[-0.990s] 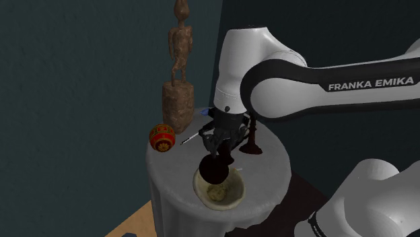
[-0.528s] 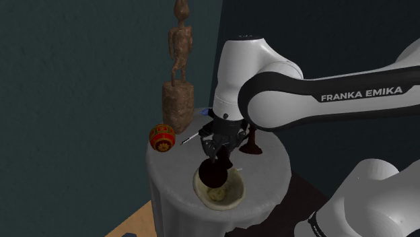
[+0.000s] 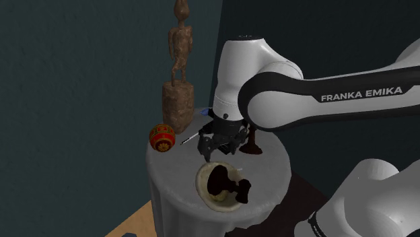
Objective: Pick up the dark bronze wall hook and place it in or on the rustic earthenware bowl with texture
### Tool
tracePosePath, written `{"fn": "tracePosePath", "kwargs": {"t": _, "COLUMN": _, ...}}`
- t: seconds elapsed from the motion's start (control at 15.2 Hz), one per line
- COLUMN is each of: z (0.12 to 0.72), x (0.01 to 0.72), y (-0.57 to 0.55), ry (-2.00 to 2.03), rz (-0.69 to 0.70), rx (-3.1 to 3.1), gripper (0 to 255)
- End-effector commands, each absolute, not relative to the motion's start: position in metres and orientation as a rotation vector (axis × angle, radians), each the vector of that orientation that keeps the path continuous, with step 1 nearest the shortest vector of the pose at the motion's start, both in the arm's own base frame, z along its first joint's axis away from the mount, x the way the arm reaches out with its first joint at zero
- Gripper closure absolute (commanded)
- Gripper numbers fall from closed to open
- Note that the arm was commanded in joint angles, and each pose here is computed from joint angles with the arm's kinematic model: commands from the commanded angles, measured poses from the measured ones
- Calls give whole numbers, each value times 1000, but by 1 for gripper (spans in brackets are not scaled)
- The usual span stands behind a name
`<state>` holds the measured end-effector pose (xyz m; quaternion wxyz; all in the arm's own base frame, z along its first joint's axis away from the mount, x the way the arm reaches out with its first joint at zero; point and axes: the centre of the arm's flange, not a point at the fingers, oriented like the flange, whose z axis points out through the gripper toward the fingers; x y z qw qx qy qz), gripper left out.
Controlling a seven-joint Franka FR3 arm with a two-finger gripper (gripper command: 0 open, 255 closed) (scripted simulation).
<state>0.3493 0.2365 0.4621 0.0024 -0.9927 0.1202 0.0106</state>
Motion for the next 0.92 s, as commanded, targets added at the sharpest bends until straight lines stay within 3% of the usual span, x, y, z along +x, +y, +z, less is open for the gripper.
{"fn": "tracePosePath", "kwargs": {"t": 0.0, "z": 462, "x": 349, "y": 237, "ry": 377, "rz": 33, "rx": -3114, "gripper": 0}}
{"fn": "tracePosePath", "kwargs": {"t": 0.33, "z": 512, "x": 350, "y": 236, "ry": 377, "rz": 33, "rx": -3114, "gripper": 0}}
{"fn": "tracePosePath", "kwargs": {"t": 0.86, "z": 512, "x": 350, "y": 236, "ry": 377, "rz": 33, "rx": -3114, "gripper": 0}}
